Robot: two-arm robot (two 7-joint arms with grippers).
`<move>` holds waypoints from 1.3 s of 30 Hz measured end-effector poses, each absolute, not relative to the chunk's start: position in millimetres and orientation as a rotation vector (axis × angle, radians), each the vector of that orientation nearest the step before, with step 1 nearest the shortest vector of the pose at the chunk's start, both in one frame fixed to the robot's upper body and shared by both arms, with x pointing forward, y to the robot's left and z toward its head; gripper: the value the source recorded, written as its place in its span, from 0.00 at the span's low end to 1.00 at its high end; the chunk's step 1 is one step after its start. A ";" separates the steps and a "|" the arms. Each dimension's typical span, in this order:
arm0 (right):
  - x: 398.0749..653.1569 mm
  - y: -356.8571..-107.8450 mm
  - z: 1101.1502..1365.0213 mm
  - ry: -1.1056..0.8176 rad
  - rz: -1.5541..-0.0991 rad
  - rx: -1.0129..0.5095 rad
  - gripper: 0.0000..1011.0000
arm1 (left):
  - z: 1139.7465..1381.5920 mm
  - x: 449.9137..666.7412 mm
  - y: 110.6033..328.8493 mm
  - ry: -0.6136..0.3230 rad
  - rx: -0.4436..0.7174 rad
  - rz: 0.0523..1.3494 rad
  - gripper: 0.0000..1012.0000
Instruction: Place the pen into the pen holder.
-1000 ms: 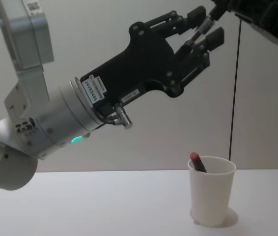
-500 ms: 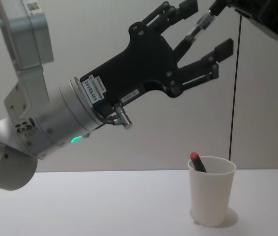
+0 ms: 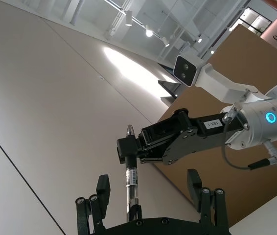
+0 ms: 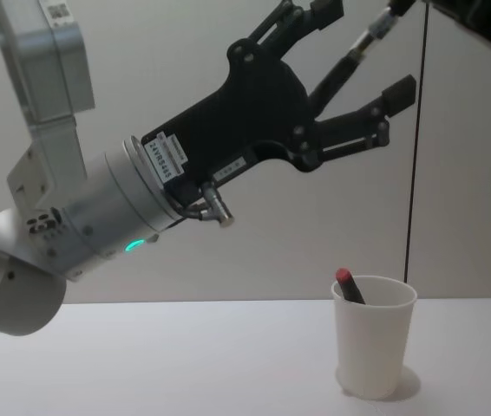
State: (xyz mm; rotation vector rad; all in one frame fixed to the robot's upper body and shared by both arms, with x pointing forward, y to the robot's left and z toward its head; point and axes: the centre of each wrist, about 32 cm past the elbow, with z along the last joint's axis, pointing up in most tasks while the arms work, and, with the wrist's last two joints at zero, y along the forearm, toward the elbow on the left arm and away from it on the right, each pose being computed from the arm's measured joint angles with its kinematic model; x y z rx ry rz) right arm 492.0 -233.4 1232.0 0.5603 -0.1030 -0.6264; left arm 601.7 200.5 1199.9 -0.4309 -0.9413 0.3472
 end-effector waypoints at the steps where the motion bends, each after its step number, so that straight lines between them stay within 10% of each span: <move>1: 492.4 -234.3 1232.4 -0.106 -0.633 0.561 0.12 | 1199.9 601.8 200.5 -0.941 -0.431 0.347 0.99; 39: 511.7 -238.2 1219.3 -0.211 -1.046 0.445 0.12 | 1199.9 601.8 200.5 -0.941 -0.431 0.347 0.99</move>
